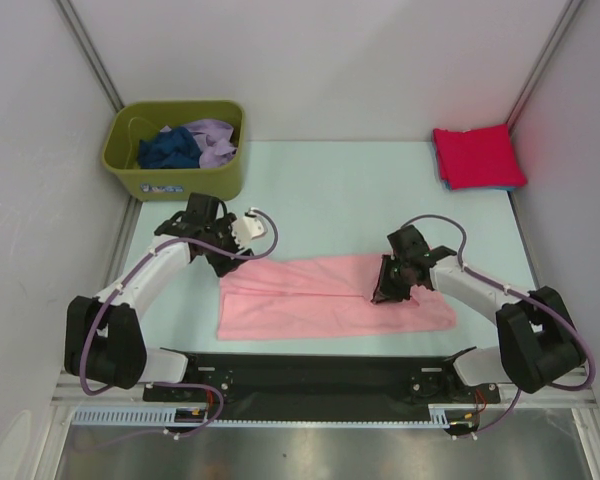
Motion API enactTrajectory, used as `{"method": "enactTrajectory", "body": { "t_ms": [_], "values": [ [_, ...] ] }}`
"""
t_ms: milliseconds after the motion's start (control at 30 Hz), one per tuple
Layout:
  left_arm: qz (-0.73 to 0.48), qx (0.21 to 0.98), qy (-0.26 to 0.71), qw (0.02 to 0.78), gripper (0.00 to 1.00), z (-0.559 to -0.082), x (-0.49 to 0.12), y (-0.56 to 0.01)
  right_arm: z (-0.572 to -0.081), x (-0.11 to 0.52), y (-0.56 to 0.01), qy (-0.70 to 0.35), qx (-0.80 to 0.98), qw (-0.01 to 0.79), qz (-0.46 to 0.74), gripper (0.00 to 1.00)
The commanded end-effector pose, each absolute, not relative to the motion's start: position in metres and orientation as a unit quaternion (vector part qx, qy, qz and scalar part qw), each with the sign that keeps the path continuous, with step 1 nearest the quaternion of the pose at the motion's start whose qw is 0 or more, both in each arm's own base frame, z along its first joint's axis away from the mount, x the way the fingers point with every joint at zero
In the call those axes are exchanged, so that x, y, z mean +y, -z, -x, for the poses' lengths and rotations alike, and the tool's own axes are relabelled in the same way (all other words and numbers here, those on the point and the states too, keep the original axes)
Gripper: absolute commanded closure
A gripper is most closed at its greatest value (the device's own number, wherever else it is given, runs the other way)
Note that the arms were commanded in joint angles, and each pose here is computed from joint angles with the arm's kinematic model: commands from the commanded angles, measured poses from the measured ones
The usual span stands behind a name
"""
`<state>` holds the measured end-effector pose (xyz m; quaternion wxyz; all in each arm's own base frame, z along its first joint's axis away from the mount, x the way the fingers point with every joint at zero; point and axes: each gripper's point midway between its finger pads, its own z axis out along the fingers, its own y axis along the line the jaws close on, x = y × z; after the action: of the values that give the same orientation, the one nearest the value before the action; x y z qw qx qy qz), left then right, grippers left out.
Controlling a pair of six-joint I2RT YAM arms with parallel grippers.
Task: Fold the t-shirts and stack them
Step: Fold the tshirt
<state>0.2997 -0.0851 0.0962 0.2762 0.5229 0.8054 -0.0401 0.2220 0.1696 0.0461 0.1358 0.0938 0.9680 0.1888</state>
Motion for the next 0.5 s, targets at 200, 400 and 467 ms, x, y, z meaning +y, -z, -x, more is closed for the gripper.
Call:
{"method": "enactTrajectory", "body": {
  "t_ms": [200, 400, 467],
  "values": [
    [-0.502, 0.812, 0.041, 0.295, 0.24, -0.313, -0.088, -0.105, -0.221, 0.181, -0.059, -0.183, 0.970, 0.142, -0.066, 0.74],
    [-0.426, 0.838, 0.068, 0.334, 0.23, -0.328, -0.090, -0.118, -0.248, 0.131, -0.113, -0.081, 0.972, 0.215, -0.043, 0.26],
    [-0.420, 0.840, 0.064, 0.337, 0.23, -0.334, -0.089, -0.114, -0.262, 0.110, -0.123, -0.076, 0.967, 0.234, -0.066, 0.20]
  ]
}}
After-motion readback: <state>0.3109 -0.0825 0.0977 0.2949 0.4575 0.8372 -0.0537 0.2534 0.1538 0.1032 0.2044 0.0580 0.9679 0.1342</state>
